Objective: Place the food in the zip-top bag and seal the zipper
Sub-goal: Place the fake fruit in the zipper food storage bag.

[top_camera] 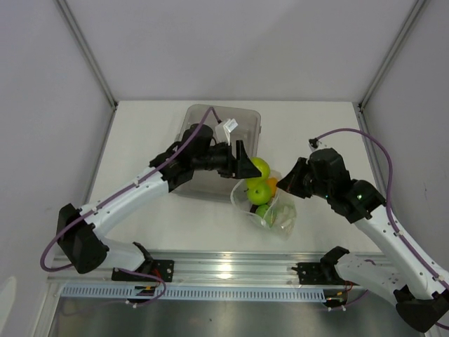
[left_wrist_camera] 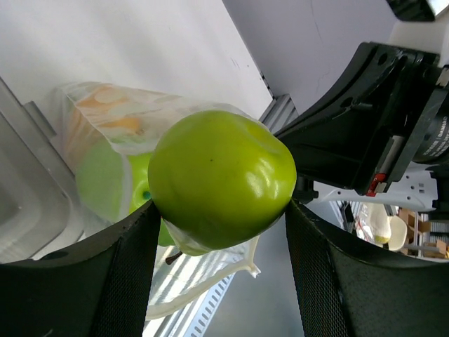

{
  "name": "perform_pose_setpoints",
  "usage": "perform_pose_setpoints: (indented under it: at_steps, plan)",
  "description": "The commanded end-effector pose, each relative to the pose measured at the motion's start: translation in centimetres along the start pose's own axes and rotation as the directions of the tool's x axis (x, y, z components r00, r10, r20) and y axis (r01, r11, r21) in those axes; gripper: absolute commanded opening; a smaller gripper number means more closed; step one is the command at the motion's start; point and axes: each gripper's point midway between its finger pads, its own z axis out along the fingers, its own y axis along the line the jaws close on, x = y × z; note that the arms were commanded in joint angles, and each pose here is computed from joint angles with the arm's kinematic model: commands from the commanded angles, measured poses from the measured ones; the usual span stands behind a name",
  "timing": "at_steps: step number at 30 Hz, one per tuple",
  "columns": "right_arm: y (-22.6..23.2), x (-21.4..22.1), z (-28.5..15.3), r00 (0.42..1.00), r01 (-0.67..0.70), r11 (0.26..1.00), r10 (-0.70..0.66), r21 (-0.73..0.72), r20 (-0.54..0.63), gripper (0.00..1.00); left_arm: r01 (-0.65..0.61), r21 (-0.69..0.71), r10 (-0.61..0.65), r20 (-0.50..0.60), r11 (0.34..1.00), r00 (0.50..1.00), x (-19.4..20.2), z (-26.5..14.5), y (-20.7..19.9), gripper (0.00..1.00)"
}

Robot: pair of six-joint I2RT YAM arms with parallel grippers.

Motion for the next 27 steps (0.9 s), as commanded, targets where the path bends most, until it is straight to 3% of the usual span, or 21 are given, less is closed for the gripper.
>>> perform_pose_setpoints:
  at_steps: [1, 13, 17, 21, 23, 24, 27]
  plan:
    - [1.8, -2.0, -1.3, 0.997, -0.008, 0.998, 0.013, -0.056, 0.073, 0.0, -0.003, 0.013, 0.004, -0.019, 1.0, 1.0, 0.8, 0.9, -0.6, 0.01]
    - [2.9, -3.1, -2.2, 0.993, -0.014, 0.994, 0.026, -0.106, 0.112, 0.0, -0.03, -0.079, 0.021, -0.115, 0.996, 0.993, 4.5, 2.4, 0.9, 0.01]
    - [3.1, -3.4, -2.5, 0.993, -0.013, 0.994, 0.026, -0.107, 0.117, 0.0, -0.032, -0.056, 0.023, -0.153, 0.998, 0.988, 4.4, 3.9, -0.3, 0.02]
    - [3.3, -3.7, -3.2, 0.992, -0.012, 0.994, 0.026, -0.11, 0.127, 0.0, -0.051, -0.076, 0.039, -0.152, 0.996, 0.988, 4.2, 4.6, -0.1, 0.73]
    - [2.9, -3.7, -3.5, 0.991, -0.008, 0.995, 0.02, -0.096, 0.132, 0.0, -0.087, -0.067, 0.078, -0.136, 0.994, 0.988, 3.8, 4.2, -0.3, 0.86]
    - [2.7, -3.7, -3.6, 0.991, -0.008, 0.996, 0.02, -0.089, 0.133, 0.0, -0.097, -0.072, 0.087, -0.133, 0.993, 0.987, 3.8, 4.0, -0.2, 0.99]
    - [2.0, -3.4, -3.6, 0.991, -0.009, 0.997, 0.019, -0.074, 0.129, 0.0, -0.131, -0.087, 0.121, -0.109, 0.988, 0.987, 3.3, 3.0, -0.3, 1.0]
